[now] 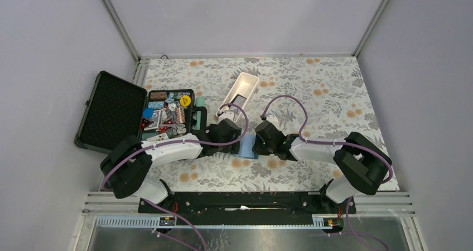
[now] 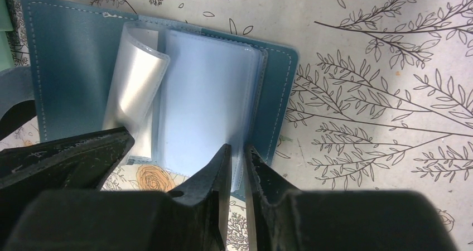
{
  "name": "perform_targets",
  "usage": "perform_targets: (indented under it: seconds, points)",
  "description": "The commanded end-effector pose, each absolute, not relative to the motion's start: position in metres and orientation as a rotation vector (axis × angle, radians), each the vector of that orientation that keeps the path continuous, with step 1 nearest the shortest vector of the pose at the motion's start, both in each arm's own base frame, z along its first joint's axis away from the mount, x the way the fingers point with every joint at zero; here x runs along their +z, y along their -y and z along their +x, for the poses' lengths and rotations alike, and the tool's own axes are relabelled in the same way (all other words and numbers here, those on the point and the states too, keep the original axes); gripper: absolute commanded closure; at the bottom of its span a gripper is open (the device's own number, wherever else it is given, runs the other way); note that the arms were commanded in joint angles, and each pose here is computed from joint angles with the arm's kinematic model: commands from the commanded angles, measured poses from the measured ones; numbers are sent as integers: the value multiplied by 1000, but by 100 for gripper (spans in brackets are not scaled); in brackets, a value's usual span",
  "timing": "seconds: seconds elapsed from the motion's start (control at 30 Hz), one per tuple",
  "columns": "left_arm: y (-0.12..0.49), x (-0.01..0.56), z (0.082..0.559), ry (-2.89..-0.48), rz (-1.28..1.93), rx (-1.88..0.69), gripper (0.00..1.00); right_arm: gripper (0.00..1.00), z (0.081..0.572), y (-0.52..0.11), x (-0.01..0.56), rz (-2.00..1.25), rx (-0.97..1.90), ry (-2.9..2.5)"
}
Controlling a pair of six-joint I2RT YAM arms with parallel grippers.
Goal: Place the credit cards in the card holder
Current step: Open the card holder at the center of the board.
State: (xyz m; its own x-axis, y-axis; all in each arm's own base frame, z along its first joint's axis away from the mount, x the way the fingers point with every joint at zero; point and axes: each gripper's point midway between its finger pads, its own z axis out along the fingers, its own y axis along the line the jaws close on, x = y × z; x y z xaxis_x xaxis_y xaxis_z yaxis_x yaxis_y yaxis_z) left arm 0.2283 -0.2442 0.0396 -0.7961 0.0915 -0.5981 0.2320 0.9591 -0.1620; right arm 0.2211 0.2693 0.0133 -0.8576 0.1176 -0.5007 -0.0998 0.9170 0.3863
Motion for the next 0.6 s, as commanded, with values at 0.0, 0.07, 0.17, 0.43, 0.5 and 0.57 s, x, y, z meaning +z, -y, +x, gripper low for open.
perform_targets:
  seconds: [0.0, 0.07, 0.17, 0.43, 0.5, 0.57]
  points:
    - [239, 54, 241, -2437, 204, -237, 25, 81, 207, -248, -15, 13, 413, -2646]
    - [235, 54, 241, -2435, 196, -217, 27, 81, 207, -247, -15, 16, 409, -2643]
    - [232, 52, 240, -2435, 188, -206, 33, 81, 207, -247, -15, 17, 408, -2640]
    - [227, 47, 236, -2444, 168, -198, 43, 80, 213, -239, 2, -2, 344, -2616]
    - [226, 47, 236, -2443, 162, -198, 43, 77, 216, -239, 8, -12, 337, -2600]
    - [225, 48, 236, -2441, 162, -197, 44, 76, 219, -239, 15, -17, 330, -2590]
